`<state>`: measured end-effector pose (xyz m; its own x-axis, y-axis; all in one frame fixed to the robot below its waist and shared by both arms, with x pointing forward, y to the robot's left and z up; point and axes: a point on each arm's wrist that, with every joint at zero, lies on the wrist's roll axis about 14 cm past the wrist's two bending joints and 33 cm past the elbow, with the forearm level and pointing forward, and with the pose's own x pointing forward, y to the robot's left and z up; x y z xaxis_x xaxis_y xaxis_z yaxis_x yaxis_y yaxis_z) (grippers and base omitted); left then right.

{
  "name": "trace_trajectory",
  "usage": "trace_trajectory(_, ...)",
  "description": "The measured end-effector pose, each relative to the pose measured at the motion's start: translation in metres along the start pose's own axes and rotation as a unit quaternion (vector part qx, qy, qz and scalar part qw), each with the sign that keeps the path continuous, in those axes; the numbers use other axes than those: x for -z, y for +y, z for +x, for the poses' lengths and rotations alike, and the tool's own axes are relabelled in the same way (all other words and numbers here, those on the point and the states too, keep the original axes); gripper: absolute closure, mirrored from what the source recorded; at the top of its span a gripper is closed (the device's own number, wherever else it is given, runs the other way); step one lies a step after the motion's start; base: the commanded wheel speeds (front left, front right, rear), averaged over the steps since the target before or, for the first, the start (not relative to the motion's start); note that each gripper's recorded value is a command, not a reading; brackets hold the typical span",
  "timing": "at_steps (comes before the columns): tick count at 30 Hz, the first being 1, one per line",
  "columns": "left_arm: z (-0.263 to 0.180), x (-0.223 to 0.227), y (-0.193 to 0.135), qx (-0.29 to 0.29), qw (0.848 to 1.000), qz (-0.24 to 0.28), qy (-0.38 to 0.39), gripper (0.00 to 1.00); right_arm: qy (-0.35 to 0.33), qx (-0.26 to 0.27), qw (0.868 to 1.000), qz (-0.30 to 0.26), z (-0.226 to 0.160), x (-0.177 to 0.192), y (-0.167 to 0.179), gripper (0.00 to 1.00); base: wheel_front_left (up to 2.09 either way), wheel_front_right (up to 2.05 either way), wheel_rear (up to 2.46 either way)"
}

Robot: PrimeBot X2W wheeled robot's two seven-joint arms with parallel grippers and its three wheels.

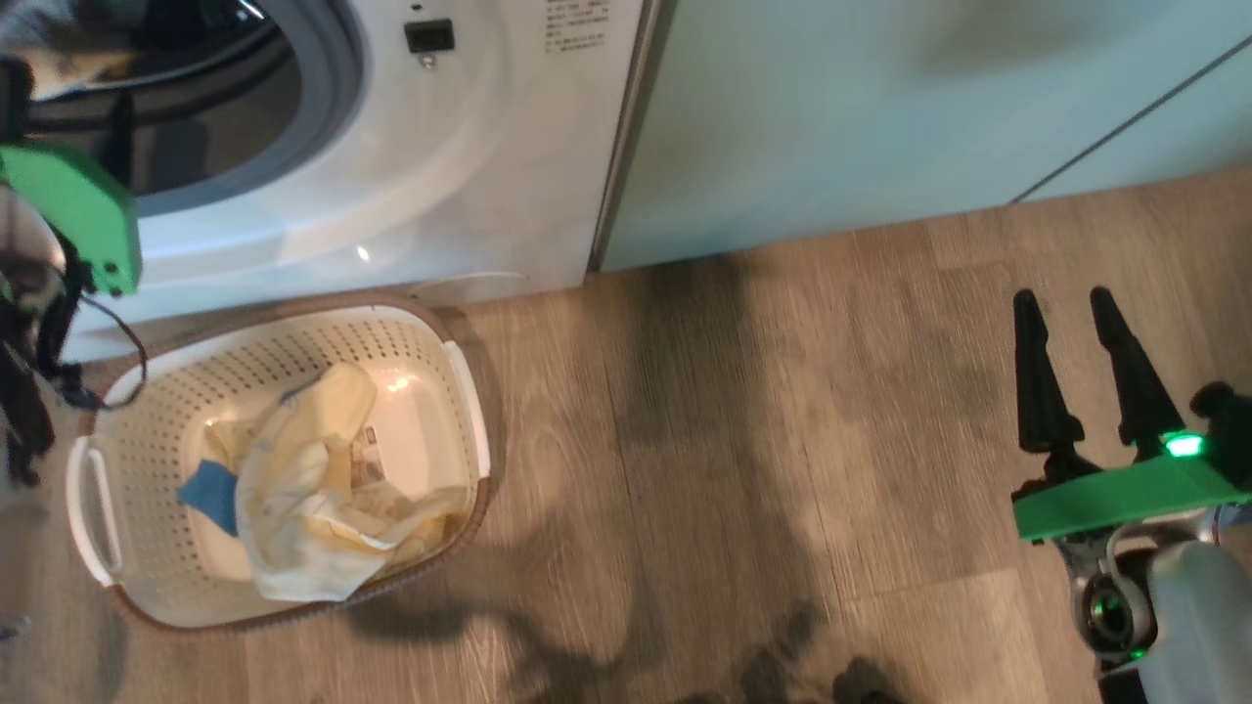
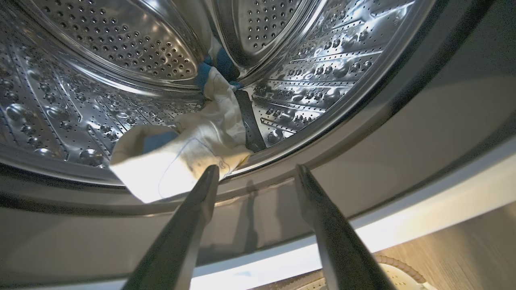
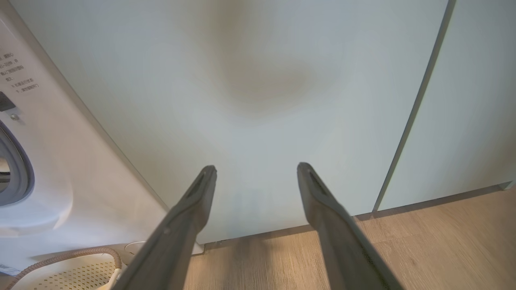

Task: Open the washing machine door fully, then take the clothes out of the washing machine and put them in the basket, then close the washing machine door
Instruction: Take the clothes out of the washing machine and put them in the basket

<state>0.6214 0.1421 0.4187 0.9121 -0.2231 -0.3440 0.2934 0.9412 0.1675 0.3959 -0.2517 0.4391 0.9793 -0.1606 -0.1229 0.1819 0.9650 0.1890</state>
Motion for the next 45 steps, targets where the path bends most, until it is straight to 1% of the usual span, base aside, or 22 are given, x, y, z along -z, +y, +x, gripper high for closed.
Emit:
trace_trajectory(4, 0.021, 0.001, 0.001, 0.003, 1.0, 0.019, 0.016, 0.0, 0.005, 0.004, 1.0, -0.007, 0.009, 0.004, -0.003, 0.0, 0.0, 0.0, 0.0)
trace_trajectory(11, 0.053, 0.0, 0.02, -0.013, 0.998, 0.043, 0.039, 0.0, 0.018, 0.009, 1.0, -0.004, 0.022, 0.016, -0.006, 0.0, 0.0, 0.0, 0.0)
trace_trajectory(16, 0.075, 0.011, 0.03, -0.023, 0.995, 0.06, 0.072, 0.0, 0.034, 0.008, 0.999, 0.001, 0.029, 0.028, -0.005, 0.0, 0.0, 0.0, 0.0)
trace_trajectory(22, 0.092, 0.024, 0.03, -0.024, 0.991, 0.075, 0.11, 0.0, 0.044, 0.012, 0.999, 0.0, 0.033, 0.037, -0.008, 0.0, 0.0, 0.0, 0.0)
trace_trajectory(28, 0.1, 0.043, 0.035, -0.035, 0.981, 0.079, 0.176, 0.0, 0.049, 0.01, 0.999, -0.002, 0.04, 0.042, -0.008, 0.0, 0.0, 0.0, 0.0)
trace_trajectory(31, 0.099, 0.056, 0.044, -0.046, 0.972, 0.081, 0.217, 0.0, 0.055, 0.01, 0.998, 0.001, 0.04, 0.046, -0.008, 0.0, 0.0, 0.0, 0.0)
trace_trajectory(32, 0.099, 0.056, 0.044, -0.046, 0.972, 0.081, 0.217, 0.0, 0.055, 0.01, 0.998, 0.001, 0.04, 0.046, -0.008, 0.0, 0.0, 0.0, 0.0)
trace_trajectory(36, 0.1, 0.06, 0.053, -0.054, 0.964, 0.096, 0.242, 0.0, 0.058, 0.01, 0.998, 0.003, 0.04, 0.049, -0.007, 0.0, 0.0, 0.0, 0.0)
trace_trajectory(37, 0.101, 0.06, 0.054, -0.054, 0.963, 0.096, 0.245, 0.23, 0.058, 0.01, 0.998, 0.003, 0.04, 0.049, -0.007, 0.0, 0.0, 0.0, 0.0)
trace_trajectory(38, 0.101, 0.06, 0.055, -0.054, 0.962, 0.099, 0.249, 0.23, 0.058, 0.01, 0.998, 0.003, 0.041, 0.049, -0.007, 0.0, 0.0, 0.0, 0.0)
trace_trajectory(39, 0.101, 0.062, 0.056, -0.054, 0.96, 0.105, 0.252, 0.57, 0.057, 0.009, 0.998, 0.003, 0.042, 0.048, -0.007, 0.0, 0.0, 0.0, 0.0)
trace_trajectory(40, 0.101, 0.062, 0.057, -0.055, 0.959, 0.108, 0.255, 1.0, 0.054, 0.008, 0.998, 0.003, 0.044, 0.047, -0.007, 0.0, 0.0, 0.0, 0.0)
trace_trajectory(42, 0.102, 0.062, 0.059, -0.054, 0.958, 0.11, 0.258, 1.0, 0.05, 0.005, 0.999, 0.002, 0.046, 0.044, -0.006, 0.0, 0.0, 0.0, 0.0)
trace_trajectory(45, 0.103, 0.062, 0.056, -0.045, 0.96, 0.106, 0.254, 1.0, 0.05, 0.005, 0.999, 0.002, 0.046, 0.044, -0.005, 0.0, 0.0, 0.0, 0.0)
